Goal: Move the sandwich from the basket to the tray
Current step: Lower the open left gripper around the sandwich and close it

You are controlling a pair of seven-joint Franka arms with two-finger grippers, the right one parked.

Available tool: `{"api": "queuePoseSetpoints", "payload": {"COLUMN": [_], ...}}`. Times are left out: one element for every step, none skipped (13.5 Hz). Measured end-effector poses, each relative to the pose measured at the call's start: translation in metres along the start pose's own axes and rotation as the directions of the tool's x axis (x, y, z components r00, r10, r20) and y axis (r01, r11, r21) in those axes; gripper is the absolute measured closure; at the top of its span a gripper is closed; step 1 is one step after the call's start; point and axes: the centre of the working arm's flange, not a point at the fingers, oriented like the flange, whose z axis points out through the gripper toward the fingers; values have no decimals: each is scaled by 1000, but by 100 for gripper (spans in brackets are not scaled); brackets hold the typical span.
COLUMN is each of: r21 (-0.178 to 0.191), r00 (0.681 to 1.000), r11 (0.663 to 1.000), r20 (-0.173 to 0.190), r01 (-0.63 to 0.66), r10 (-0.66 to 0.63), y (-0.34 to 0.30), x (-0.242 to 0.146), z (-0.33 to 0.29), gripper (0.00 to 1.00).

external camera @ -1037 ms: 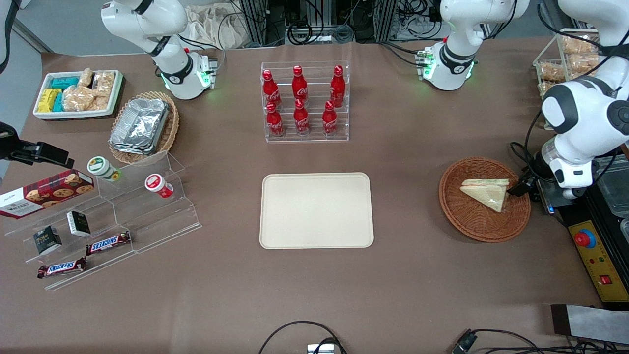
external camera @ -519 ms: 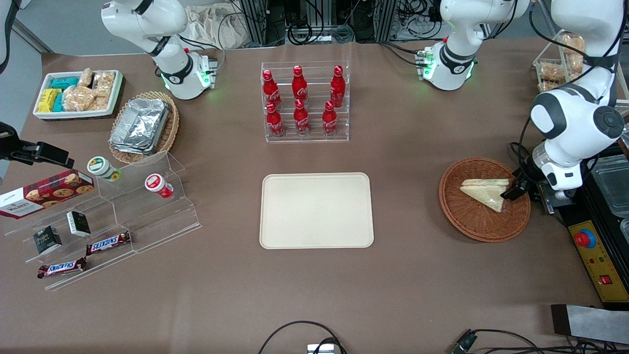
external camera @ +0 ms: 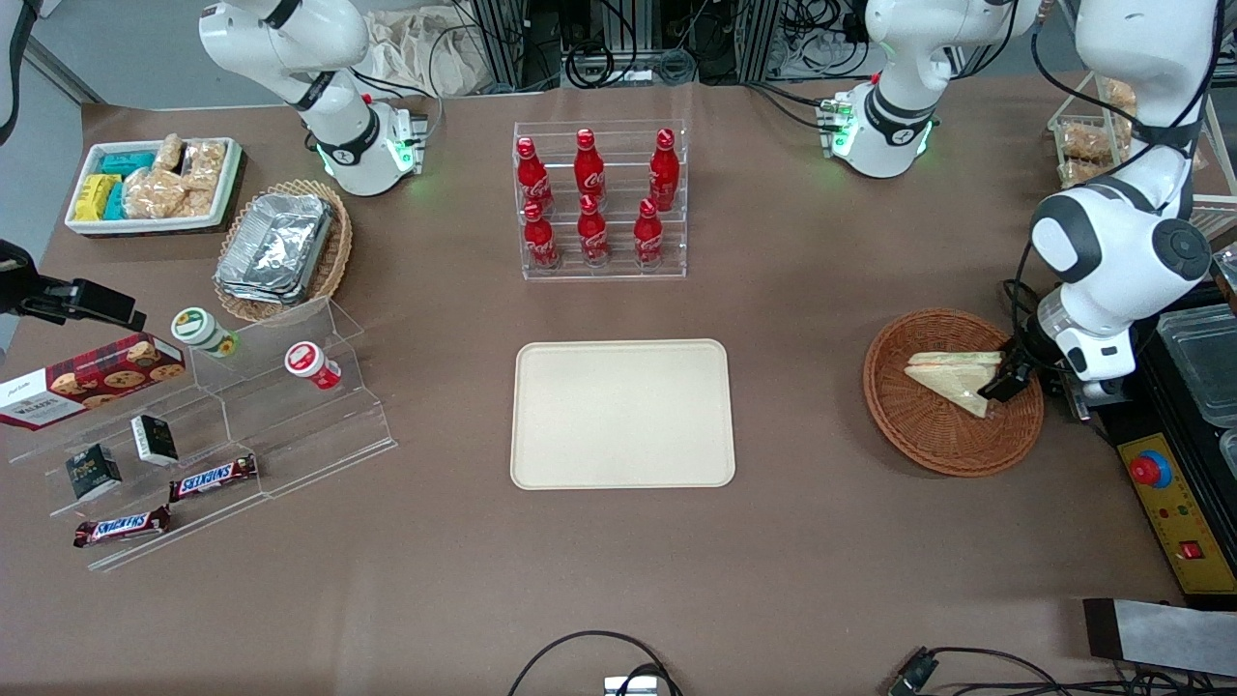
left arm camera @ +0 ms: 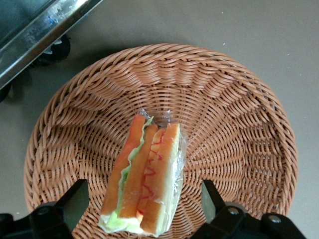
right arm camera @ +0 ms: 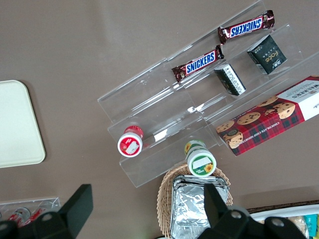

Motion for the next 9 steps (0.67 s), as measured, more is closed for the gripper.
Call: {"api": "queuePoseSetpoints", "payload": {"r21": [1, 3, 4, 6, 7, 9, 11, 12, 11], "r00": [1000, 1000, 1000, 1000, 1000, 1000, 1000, 1000, 1000], "r11": [1000, 1000, 1000, 1000, 1000, 1000, 1000, 1000, 1000], "r20": [0, 1, 2, 2, 2, 2, 3, 3, 3], "r01": [0, 0, -1, -2, -4, -6, -12, -15, -17], "r10": [0, 0, 1, 2, 4, 6, 11, 15, 17], "y": [0, 0, 0, 1, 1, 2, 3, 6, 8], "x": [0, 0, -1, -1, -2, -3, -5, -8, -10], "z": [2, 3, 5, 7, 10, 12, 15, 16, 17], "gripper": [0, 0, 0, 0, 0, 0, 0, 5, 15]}}
